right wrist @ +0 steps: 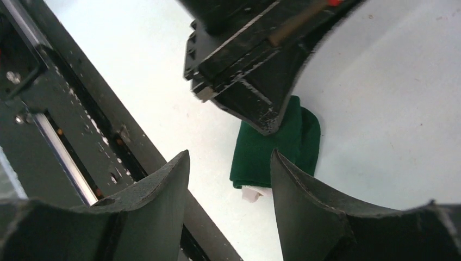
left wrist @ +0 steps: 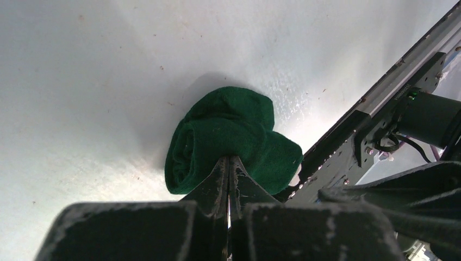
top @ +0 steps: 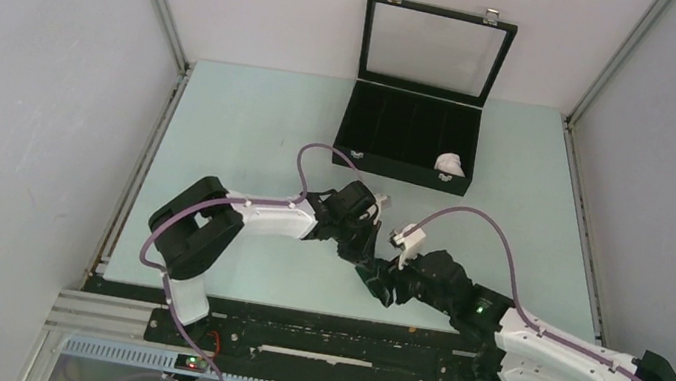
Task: Roll the socks
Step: Roll a pair of socks at the center of the board.
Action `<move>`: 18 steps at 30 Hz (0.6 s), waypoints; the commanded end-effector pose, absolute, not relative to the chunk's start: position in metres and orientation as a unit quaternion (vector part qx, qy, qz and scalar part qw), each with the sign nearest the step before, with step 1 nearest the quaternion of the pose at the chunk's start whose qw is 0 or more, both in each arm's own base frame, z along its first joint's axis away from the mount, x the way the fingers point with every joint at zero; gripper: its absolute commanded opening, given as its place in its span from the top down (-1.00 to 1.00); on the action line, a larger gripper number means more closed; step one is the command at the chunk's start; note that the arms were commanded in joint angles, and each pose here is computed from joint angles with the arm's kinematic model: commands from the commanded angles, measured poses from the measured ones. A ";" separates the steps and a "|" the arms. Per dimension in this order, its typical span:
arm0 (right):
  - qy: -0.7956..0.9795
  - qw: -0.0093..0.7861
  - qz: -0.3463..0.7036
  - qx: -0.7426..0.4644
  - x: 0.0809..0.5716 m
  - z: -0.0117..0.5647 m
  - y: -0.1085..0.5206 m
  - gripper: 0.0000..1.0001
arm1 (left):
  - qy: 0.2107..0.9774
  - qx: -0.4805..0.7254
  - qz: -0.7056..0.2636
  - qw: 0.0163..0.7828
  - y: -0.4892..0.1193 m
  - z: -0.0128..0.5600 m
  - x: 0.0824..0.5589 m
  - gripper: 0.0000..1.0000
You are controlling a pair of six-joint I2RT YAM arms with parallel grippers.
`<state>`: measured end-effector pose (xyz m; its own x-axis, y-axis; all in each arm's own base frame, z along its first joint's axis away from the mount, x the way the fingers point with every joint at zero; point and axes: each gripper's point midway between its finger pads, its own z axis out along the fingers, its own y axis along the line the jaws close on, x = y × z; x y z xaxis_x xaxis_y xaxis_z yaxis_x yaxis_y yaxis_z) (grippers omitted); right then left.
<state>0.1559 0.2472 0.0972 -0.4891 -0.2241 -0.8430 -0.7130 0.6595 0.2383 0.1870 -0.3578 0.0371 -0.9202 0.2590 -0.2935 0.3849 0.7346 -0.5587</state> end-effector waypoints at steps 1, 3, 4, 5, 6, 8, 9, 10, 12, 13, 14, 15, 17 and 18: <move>0.771 0.460 0.258 -0.359 0.163 0.108 0.258 -0.25 | 0.943 0.184 -0.267 0.074 -0.342 0.004 0.181 1.00; 0.771 0.456 0.250 -0.368 0.162 0.104 0.262 -0.24 | 0.943 0.184 -0.267 0.073 -0.342 0.004 0.181 1.00; 0.773 0.453 0.244 -0.372 0.163 0.102 0.264 -0.23 | 0.943 0.184 -0.267 0.073 -0.341 0.003 0.180 1.00; 0.776 0.452 0.234 -0.374 0.164 0.099 0.265 -0.23 | 0.943 0.184 -0.266 0.072 -0.341 0.003 0.179 1.00; 0.778 0.449 0.223 -0.377 0.165 0.096 0.266 -0.22 | 0.943 0.184 -0.266 0.073 -0.341 0.003 0.180 1.00; 0.783 0.446 0.201 -0.384 0.167 0.089 0.266 -0.22 | 0.943 0.184 -0.267 0.074 -0.341 0.004 0.180 1.00; 0.787 0.443 0.189 -0.385 0.169 0.084 0.265 -0.22 | 0.943 0.184 -0.266 0.075 -0.340 0.004 0.180 1.00; 0.789 0.442 0.184 -0.385 0.170 0.083 0.266 -0.21 | 0.943 0.184 -0.266 0.074 -0.340 0.004 0.179 1.00; 0.796 0.430 0.170 -0.391 0.169 0.075 0.265 -0.19 | 0.943 0.184 -0.265 0.075 -0.339 0.004 0.179 1.00; 0.799 0.426 0.164 -0.391 0.169 0.072 0.265 -0.17 | 0.944 0.184 -0.265 0.075 -0.339 0.004 0.179 1.00; 0.802 0.423 0.161 -0.389 0.169 0.070 0.266 -0.17 | 0.944 0.183 -0.265 0.074 -0.338 0.003 0.178 1.00; 0.807 0.415 0.156 -0.390 0.167 0.066 0.265 -0.15 | 0.944 0.183 -0.264 0.074 -0.338 0.003 0.178 1.00; 0.824 0.404 0.136 -0.374 0.168 0.058 0.259 -0.12 | 0.944 0.182 -0.265 0.075 -0.338 0.003 0.178 1.00; 0.830 0.400 0.132 -0.365 0.168 0.056 0.258 -0.10 | 0.944 0.182 -0.265 0.076 -0.338 0.003 0.179 1.00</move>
<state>0.1597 0.2567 0.0503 -0.3800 -0.5250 -0.7615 -0.7690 0.6369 -0.0553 0.1871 -0.3598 0.0367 -0.9209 0.2619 -0.2886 0.3846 0.7304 -0.5645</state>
